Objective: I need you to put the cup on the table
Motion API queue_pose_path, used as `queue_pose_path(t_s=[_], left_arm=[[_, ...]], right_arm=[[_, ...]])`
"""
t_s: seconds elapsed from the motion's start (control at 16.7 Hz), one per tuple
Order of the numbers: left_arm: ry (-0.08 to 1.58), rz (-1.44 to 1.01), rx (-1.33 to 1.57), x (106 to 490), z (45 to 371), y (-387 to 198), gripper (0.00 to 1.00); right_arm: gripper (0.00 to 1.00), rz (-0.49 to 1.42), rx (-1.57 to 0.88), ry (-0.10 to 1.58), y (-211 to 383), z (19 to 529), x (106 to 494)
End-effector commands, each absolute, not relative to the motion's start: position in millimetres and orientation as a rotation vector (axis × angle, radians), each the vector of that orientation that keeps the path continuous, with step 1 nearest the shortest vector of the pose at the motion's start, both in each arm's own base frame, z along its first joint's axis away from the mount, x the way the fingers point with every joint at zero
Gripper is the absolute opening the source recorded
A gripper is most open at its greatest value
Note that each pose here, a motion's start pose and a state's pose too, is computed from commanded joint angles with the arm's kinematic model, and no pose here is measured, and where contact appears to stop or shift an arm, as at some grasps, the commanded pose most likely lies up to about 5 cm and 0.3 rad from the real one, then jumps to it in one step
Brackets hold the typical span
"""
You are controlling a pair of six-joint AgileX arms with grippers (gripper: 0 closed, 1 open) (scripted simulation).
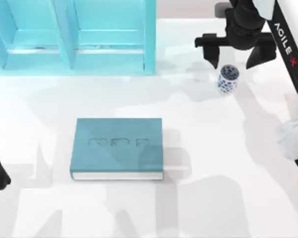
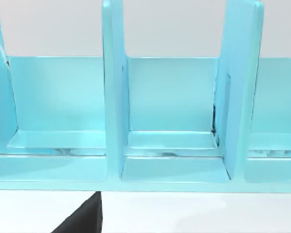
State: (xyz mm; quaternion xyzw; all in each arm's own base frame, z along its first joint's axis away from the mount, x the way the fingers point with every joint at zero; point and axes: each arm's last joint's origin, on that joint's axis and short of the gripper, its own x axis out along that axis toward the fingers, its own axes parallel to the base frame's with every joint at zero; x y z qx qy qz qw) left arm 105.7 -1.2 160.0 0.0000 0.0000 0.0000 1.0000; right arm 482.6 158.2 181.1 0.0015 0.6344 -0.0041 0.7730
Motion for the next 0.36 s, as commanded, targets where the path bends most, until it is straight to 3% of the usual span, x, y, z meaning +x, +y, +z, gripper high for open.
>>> queue_pose_path(t_s=[0.36], left_arm=[[0.0, 0.0, 0.0, 105.7, 160.0, -1.2, 1.0]], right_arm=[[1.0, -0.009, 0.003, 1.374, 158.2, 181.1, 482.6]])
